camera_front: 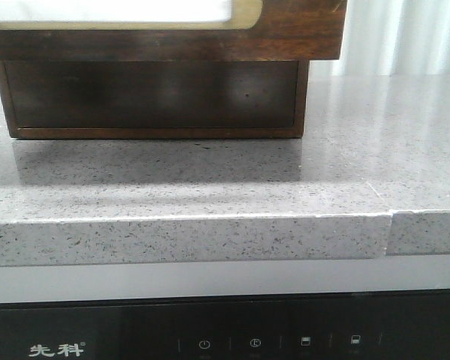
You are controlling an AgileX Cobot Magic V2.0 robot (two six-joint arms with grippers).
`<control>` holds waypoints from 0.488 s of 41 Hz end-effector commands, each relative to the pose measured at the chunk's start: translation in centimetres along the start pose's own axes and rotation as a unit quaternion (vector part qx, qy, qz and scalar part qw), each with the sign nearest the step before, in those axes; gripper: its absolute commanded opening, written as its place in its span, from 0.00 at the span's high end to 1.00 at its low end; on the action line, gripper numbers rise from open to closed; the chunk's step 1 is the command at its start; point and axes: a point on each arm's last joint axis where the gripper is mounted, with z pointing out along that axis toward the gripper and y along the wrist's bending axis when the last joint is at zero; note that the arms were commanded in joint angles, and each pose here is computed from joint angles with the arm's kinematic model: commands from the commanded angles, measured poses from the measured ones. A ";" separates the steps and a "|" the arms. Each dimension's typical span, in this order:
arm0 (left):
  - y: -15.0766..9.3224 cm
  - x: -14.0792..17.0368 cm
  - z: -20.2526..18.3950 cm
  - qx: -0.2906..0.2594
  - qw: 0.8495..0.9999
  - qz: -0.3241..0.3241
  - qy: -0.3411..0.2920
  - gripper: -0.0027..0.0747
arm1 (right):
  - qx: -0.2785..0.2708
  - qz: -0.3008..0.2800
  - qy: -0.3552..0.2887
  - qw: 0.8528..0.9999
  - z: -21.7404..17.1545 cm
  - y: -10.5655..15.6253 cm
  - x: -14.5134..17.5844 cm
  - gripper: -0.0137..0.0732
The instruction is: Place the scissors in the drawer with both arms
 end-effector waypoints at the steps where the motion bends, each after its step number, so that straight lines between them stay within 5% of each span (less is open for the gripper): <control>1: 0.0 -1.6 -0.5 0.001 0.999 -0.003 -0.052 0.41 | 0.004 0.002 -0.046 0.999 -0.3 -0.1 -1.2 0.60; 15: 0.0 -1.6 -0.5 0.001 0.999 -0.003 -0.052 0.97 | 0.004 0.002 -0.046 0.999 -0.3 -0.1 -1.2 0.99; 20: 0.0 -1.6 -0.5 0.001 0.999 -0.003 -0.052 0.99 | 0.004 0.002 -0.050 0.999 -0.3 -0.1 -1.3 0.98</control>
